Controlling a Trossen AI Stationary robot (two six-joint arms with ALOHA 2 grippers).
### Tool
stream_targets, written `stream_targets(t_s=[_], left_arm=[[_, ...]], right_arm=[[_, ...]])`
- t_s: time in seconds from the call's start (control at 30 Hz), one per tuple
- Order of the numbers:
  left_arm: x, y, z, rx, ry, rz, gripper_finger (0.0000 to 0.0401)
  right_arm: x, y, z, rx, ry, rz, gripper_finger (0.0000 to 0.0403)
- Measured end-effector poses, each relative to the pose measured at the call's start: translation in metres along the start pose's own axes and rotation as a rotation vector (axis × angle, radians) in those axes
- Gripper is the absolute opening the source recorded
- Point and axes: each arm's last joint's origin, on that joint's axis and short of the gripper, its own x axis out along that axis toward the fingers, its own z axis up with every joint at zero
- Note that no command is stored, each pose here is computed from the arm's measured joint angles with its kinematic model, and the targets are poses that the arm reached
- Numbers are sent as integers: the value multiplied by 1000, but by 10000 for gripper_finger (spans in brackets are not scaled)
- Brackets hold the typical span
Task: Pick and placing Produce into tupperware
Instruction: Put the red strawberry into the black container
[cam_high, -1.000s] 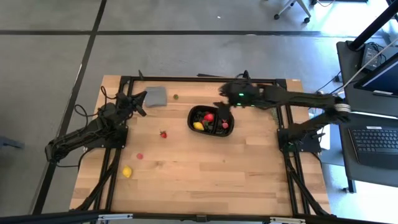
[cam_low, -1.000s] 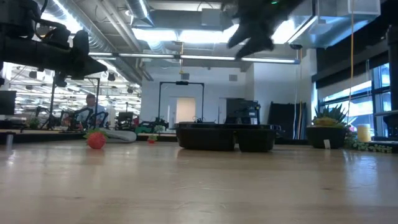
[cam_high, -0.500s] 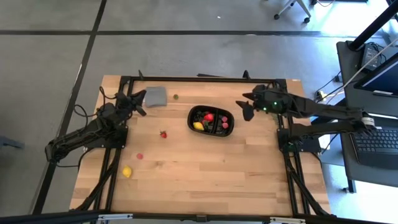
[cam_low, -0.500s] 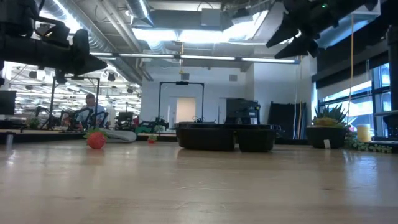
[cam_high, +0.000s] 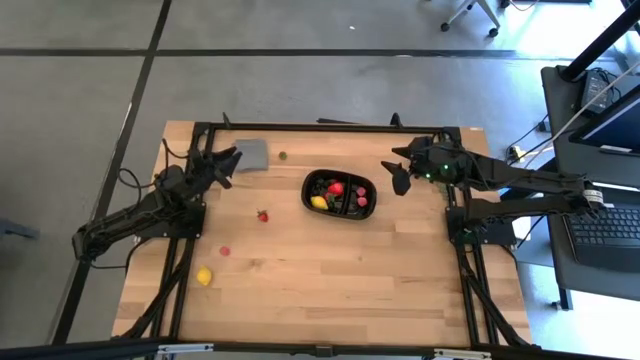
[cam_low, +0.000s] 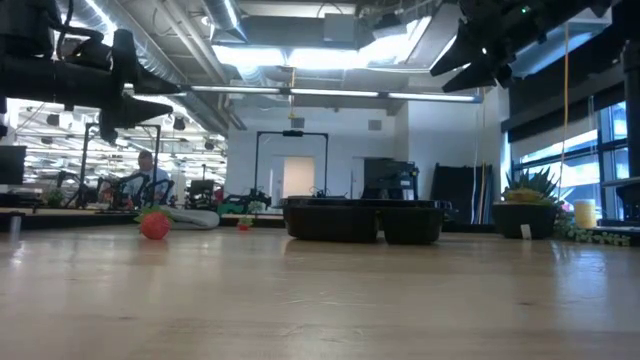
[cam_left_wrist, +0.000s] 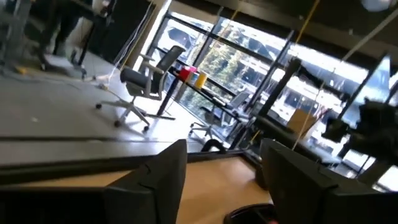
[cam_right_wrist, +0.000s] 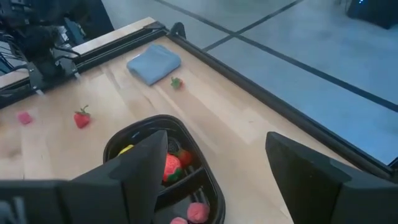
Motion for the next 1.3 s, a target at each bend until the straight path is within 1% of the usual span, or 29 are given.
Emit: stream_targets(t_s=[0.03,0.1,0.17,0.33,0.4,0.47,0.53,0.6,0.7,0.77,0.9,1.0,1.03,1.2,1.3], left_arm=[[0,0,0,-19,4,0,198],[1,-2,0,-27,42,-48,199],[3,-8,8,-19,60,-86,195],[22,-28,28,128,163,-95,185],[36,-37,37,183,233,-66,183],[52,-39,37,222,362,11,182],[70,-40,37,234,484,97,181],[90,-40,39,214,581,167,181],[118,-35,38,202,728,237,181],[140,-36,41,247,762,218,181],[175,-35,39,375,849,133,181],[196,-35,38,412,896,59,181],[201,-34,37,419,927,53,181],[218,-20,23,393,1086,121,181],[225,-9,13,383,1148,161,181]], right_arm=[[0,0,0,-2,1,0,275],[0,0,0,-7,1,0,275],[0,0,0,-27,1,0,275],[0,0,1,-79,-7,1,275],[0,0,1,-94,-9,1,275],[0,0,2,-98,-15,0,275],[0,0,2,-96,-17,-1,275],[0,0,2,-98,-17,-1,275],[0,0,2,-95,-16,0,275],[0,0,2,-95,-16,0,275],[0,0,2,-94,-16,0,275],[0,0,2,-92,-17,0,275],[0,0,2,-93,-16,0,275],[0,0,2,-96,-15,0,275],[0,0,2,-99,-13,0,275]])
